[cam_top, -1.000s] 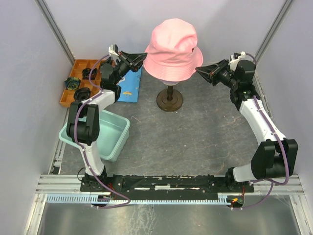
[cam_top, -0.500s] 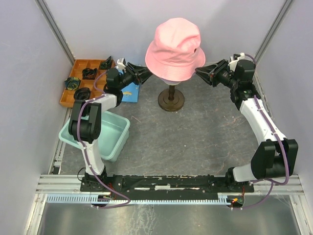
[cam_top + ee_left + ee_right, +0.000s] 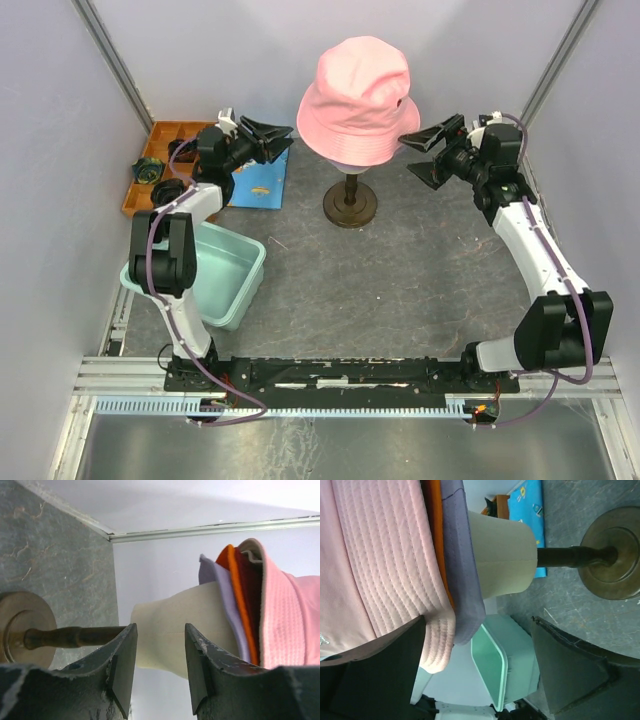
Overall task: Stack the hats
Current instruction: Adjust the hat on the hat stand.
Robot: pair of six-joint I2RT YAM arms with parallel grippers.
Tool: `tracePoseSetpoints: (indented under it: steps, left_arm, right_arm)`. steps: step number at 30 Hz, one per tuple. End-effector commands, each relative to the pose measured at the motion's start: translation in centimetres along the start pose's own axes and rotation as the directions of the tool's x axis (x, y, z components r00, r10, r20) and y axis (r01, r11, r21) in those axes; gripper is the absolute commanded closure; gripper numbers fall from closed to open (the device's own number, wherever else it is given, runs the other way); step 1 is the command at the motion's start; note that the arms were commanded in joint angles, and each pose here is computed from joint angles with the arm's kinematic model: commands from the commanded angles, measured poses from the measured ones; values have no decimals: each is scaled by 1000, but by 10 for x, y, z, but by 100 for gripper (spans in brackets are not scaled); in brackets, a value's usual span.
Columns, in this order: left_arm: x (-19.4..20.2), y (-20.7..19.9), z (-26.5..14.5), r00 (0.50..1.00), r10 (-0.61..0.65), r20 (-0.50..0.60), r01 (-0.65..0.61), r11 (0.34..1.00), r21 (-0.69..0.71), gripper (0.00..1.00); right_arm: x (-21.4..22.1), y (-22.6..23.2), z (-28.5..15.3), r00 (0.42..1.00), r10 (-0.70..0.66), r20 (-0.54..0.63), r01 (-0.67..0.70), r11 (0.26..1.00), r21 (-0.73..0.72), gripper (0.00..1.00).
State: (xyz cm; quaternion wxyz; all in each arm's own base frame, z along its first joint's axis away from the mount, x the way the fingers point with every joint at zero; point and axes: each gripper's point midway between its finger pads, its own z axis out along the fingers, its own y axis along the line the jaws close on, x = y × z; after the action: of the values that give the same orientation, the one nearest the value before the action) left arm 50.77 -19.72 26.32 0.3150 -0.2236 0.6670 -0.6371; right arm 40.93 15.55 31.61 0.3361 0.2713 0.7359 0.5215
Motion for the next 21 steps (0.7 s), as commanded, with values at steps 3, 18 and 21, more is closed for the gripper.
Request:
tracePoseSetpoints:
  steps: [3,18,21]
  left_arm:
    - [-10,-75,-11,971,234,49,-236,970,48,50]
    - [-31,-77,-105,746,653,129,-553,715,-427,45]
    - [-23,-67,-138,721,682,122,-540,663,-519,43]
  right_arm:
    - [-6,21,-31,990,-120,80,120,993,11,3]
    - [-16,-86,-92,918,-392,58,315,810,494,1]
    - [-16,-107,-108,888,-459,9,372,731,572,1]
